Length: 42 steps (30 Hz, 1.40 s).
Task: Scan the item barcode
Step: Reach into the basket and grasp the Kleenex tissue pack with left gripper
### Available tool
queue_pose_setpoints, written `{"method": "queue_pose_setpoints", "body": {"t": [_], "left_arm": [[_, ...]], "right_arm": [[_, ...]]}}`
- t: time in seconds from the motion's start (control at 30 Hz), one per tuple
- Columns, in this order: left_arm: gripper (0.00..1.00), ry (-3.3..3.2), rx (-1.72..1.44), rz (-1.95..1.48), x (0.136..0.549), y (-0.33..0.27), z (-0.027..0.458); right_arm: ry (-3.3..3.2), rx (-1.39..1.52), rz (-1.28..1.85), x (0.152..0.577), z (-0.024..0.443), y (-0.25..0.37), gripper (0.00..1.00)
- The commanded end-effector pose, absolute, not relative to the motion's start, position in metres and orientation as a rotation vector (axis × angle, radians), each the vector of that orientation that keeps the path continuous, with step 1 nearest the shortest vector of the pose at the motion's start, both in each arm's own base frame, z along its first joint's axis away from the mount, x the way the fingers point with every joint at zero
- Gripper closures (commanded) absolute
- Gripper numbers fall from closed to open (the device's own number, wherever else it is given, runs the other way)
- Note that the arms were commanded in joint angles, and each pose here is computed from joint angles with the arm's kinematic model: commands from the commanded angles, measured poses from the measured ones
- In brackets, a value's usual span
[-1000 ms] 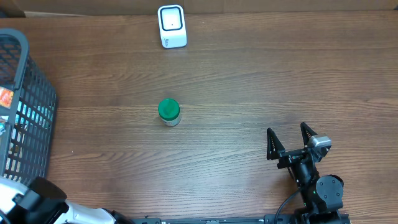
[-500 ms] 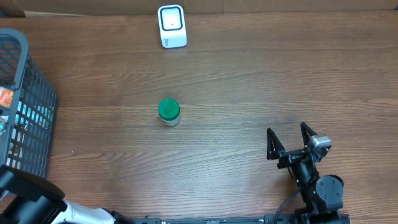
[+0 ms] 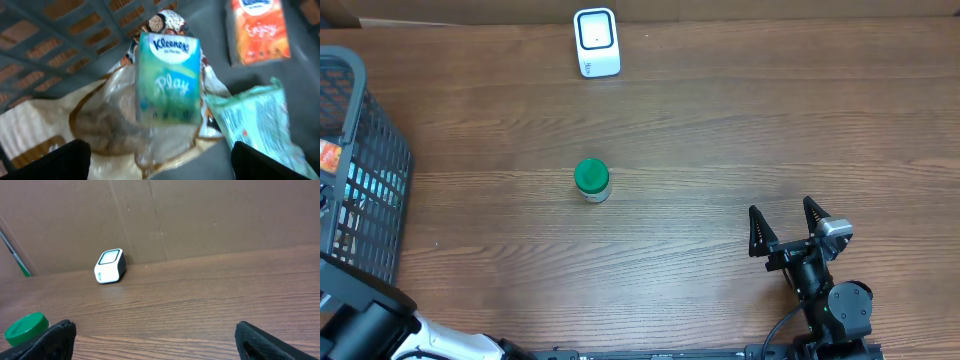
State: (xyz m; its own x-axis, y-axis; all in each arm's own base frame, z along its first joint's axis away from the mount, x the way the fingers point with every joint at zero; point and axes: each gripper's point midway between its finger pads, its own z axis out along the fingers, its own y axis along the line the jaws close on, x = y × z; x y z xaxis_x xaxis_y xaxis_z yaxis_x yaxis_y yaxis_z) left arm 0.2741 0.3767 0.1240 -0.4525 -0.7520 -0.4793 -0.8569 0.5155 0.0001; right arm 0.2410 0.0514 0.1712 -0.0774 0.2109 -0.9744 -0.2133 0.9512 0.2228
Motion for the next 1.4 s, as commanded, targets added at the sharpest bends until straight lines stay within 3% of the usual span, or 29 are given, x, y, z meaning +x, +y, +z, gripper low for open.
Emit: {"method": "queue_pose_setpoints", "body": {"t": [0.0, 0.3, 0.47, 0.63, 0.93, 1.17, 1.37], "left_arm": [[0.09, 2.404, -1.326, 0.371, 0.272, 0.384, 0.09], [0.12, 2.405, -1.277, 0.382, 0.289, 0.397, 0.064], [0.28, 2.373, -1.233, 0.396, 0.303, 0.399, 0.07], [0.53, 2.376, -1.195, 0.392, 0.316, 0.392, 0.071], [0.52, 2.434, -1.2, 0.389, 0.318, 0.386, 0.047], [0.95, 2.445, -1.201, 0.385, 0.318, 0.385, 0.045], [0.96, 2.447, -1.2, 0.383, 0.319, 0.384, 0.065]], "right_arm": [[1.604, 0.006, 0.339, 0.242, 0.17, 0.049, 0.0], [1.604, 0.006, 0.339, 0.242, 0.17, 0.049, 0.0], [1.604, 0.006, 0.339, 0.242, 0.17, 0.049, 0.0], [1.604, 0.006, 0.339, 0.242, 0.17, 0.049, 0.0], [1.604, 0.006, 0.339, 0.242, 0.17, 0.049, 0.0], [1.604, 0.006, 0.339, 0.242, 0.17, 0.049, 0.0], [1.604, 0.006, 0.339, 0.242, 0.17, 0.049, 0.0]]}}
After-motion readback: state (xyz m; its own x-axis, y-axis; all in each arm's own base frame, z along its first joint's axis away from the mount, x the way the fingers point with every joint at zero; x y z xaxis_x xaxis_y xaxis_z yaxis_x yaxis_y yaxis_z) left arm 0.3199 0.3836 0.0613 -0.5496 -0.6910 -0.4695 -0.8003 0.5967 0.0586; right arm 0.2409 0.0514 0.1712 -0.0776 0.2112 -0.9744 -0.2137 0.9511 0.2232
